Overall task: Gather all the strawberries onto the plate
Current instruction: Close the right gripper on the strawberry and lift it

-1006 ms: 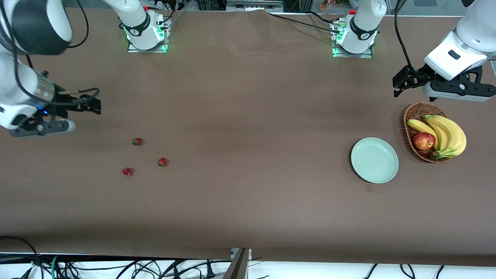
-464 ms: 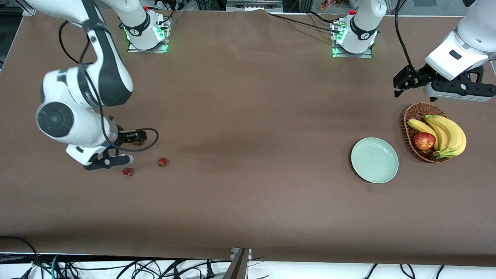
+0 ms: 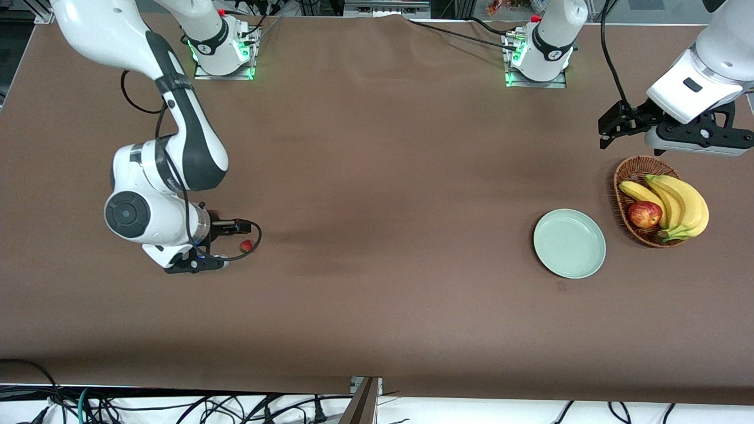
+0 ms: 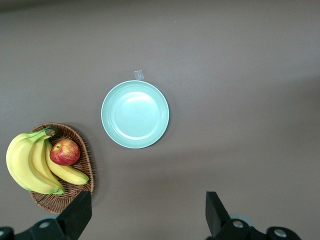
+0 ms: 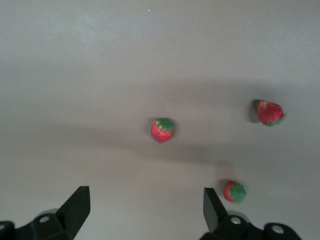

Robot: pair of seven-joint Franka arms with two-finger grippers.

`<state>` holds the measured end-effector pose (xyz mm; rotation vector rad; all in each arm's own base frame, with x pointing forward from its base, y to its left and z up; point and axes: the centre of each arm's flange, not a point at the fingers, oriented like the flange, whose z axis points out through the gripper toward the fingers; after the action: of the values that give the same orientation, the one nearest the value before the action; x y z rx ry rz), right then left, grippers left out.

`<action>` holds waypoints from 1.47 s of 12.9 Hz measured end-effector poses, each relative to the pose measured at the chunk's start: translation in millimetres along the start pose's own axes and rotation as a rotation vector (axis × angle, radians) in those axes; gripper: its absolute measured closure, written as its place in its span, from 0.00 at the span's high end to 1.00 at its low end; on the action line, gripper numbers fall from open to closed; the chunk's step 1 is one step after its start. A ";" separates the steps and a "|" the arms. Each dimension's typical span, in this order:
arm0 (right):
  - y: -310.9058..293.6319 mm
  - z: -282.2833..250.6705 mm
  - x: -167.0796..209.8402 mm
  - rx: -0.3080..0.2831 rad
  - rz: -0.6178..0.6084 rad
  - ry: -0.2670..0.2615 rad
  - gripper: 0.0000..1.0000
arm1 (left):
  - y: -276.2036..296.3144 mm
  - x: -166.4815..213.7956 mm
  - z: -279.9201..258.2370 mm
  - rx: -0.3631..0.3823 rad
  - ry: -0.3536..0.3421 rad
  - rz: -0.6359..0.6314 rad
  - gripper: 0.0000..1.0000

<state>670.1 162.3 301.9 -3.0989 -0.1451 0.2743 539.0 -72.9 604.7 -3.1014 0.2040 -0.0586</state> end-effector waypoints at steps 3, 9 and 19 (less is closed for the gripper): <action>2.9 43.8 9.4 0.000 0.007 0.001 1.00 | 0.0 0.3 0.0 0.000 0.000 0.000 1.00; 5.0 97.6 12.1 0.005 0.011 0.059 1.00 | 0.0 0.3 -0.1 0.000 0.000 0.000 1.00; 3.4 123.0 4.2 0.004 0.008 0.078 0.74 | 0.0 0.3 -0.1 0.000 0.000 0.000 1.00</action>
<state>652.8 161.7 180.0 -3.1008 -0.1300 0.1534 539.3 -72.9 604.8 -3.1015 0.2041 -0.0593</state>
